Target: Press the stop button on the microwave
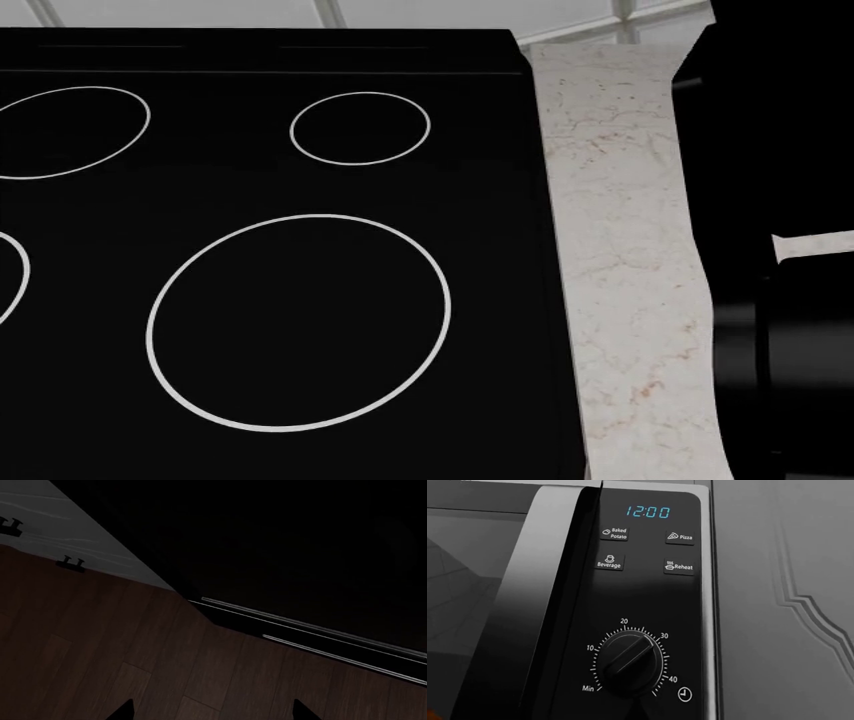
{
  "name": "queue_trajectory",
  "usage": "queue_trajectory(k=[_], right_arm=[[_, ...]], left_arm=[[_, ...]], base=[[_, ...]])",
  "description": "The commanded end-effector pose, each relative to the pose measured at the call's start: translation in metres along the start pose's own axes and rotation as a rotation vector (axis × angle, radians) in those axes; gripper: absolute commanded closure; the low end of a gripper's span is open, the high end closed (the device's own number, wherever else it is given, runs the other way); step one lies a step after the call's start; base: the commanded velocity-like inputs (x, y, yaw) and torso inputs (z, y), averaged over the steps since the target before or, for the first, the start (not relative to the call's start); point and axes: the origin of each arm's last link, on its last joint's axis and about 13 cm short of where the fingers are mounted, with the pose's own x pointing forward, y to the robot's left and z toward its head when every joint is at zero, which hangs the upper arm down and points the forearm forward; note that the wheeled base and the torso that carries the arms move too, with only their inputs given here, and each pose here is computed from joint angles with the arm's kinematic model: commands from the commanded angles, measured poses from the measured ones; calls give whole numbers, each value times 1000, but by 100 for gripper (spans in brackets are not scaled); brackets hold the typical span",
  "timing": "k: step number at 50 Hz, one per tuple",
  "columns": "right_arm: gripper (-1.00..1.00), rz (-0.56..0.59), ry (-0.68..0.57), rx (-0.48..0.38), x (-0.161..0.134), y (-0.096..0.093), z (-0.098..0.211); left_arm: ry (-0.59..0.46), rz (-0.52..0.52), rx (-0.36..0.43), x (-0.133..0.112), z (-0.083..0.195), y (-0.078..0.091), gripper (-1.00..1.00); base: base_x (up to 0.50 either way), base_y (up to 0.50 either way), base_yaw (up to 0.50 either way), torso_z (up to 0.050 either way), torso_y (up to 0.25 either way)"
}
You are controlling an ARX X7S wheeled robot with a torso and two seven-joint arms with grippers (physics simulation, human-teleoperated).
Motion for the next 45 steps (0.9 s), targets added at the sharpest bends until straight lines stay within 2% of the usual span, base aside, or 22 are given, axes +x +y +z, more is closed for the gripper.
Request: queue_trajectory(k=[1,16,24,40,45], right_arm=[[100,14,20,4,-11,6,1],[100,20,101,50,-32,13,-9],[100,34,118,34,-44,18,-8],[100,29,148,16,-50,17,-17],[100,4,144,3,-44,11,-15]], left_arm=[[0,0,0,0,0,0,-100],[0,0,0,0,0,0,-100],[0,0,0,0,0,0,-100],[0,0,0,0,0,0,-100],[0,0,0,0,0,0,-100]], base=[[0,0,0,0,0],[0,0,0,0,0],[0,0,0,0,0],[0,0,0,0,0],[0,0,0,0,0]])
